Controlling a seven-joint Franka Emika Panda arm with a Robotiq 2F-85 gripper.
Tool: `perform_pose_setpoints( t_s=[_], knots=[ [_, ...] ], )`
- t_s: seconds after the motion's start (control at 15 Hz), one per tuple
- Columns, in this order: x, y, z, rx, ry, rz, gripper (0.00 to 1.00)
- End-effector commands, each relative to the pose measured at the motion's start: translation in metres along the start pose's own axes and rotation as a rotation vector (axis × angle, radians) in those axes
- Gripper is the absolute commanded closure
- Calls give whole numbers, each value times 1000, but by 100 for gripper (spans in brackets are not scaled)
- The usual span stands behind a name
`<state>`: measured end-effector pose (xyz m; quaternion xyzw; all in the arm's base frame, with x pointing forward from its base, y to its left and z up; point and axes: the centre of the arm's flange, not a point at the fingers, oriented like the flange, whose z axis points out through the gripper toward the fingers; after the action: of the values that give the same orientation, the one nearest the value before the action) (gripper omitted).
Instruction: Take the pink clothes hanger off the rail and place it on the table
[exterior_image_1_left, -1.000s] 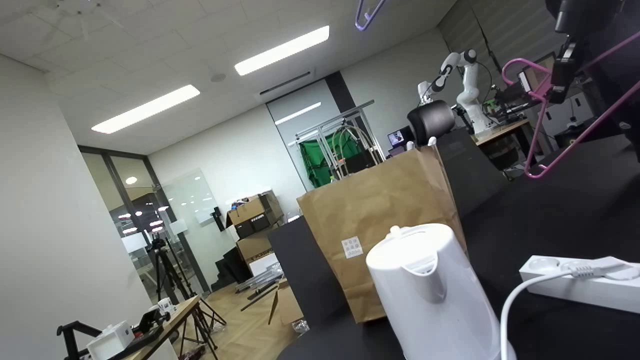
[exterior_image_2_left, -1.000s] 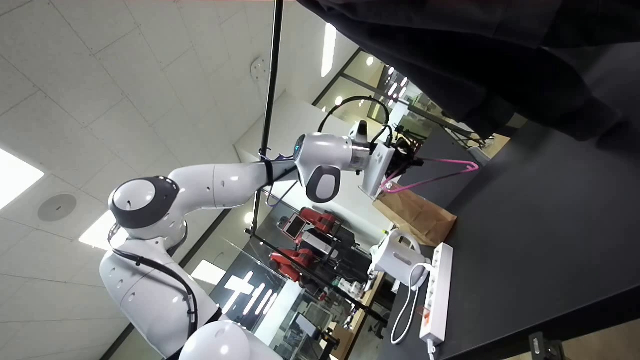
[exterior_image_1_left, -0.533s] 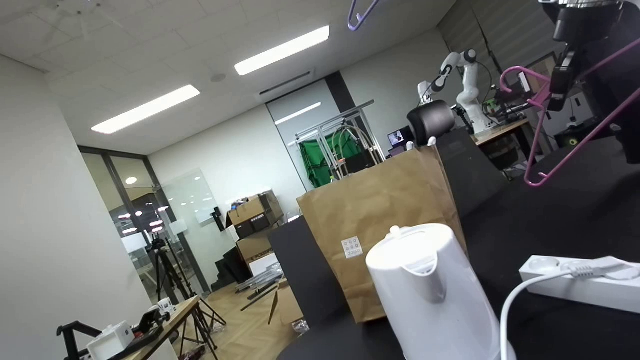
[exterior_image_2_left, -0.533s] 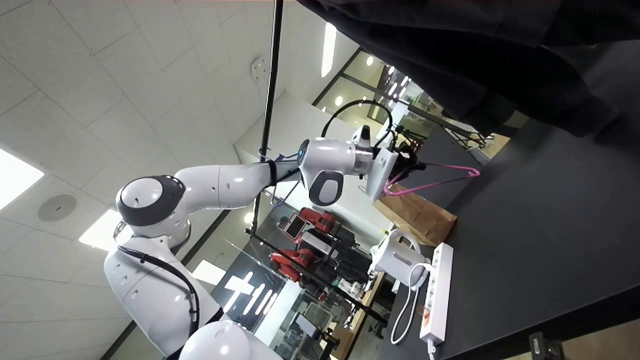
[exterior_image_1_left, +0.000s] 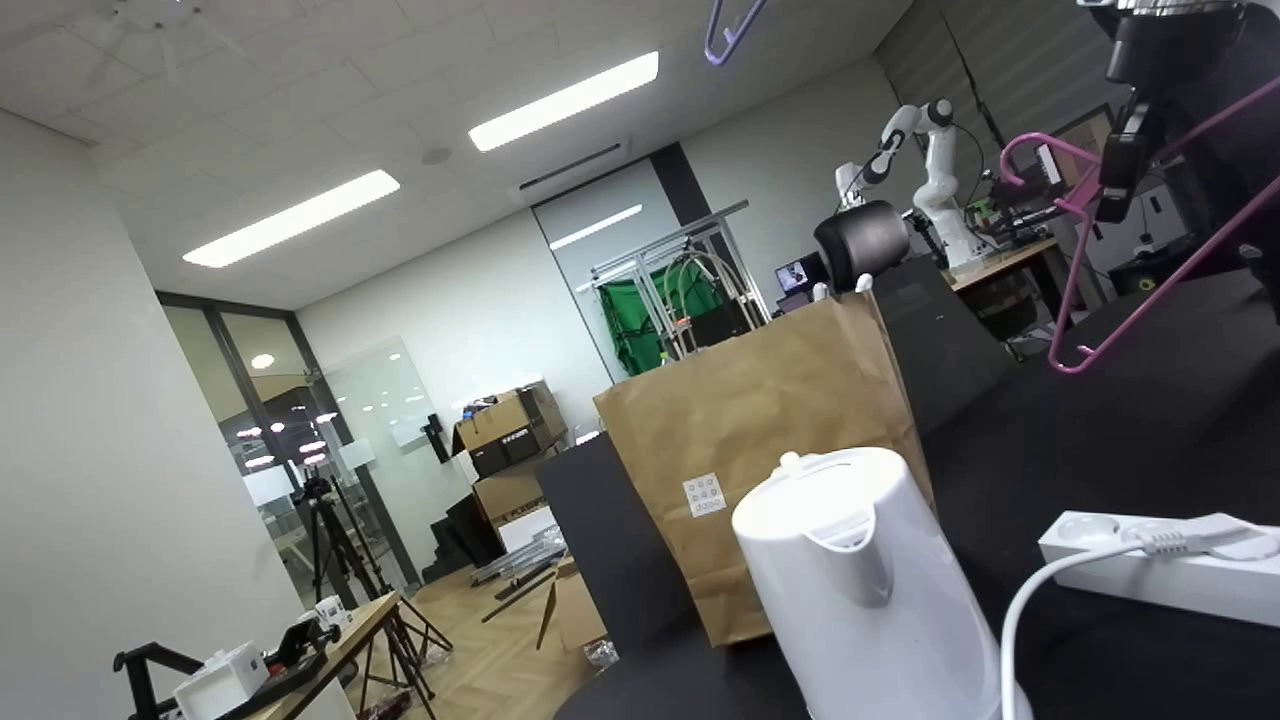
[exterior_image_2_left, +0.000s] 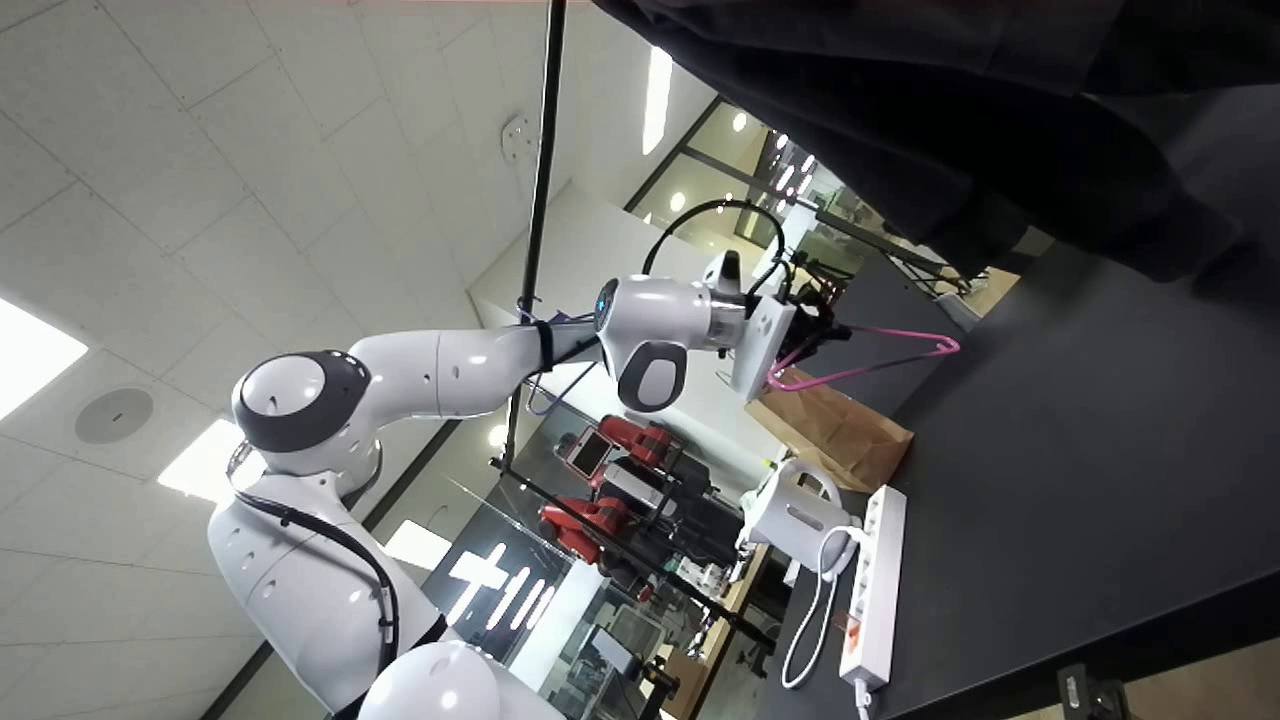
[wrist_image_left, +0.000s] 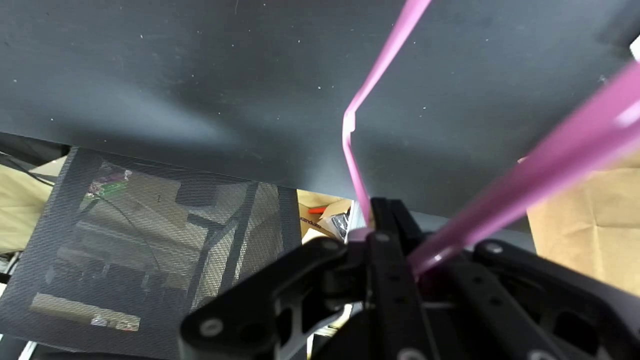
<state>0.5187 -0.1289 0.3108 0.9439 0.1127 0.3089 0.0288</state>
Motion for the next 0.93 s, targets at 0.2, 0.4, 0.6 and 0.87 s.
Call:
perform_pose_setpoints(
  t_s=[0.2,0.4,0.6,0.87],
  knots=[
    [0,0,0,0,0,0,96],
    [-4,-1,2,-27,26,4,99],
    [-11,-5,7,-94,112,59,99],
    [-17,-20,18,-140,180,55,99]
  ],
)
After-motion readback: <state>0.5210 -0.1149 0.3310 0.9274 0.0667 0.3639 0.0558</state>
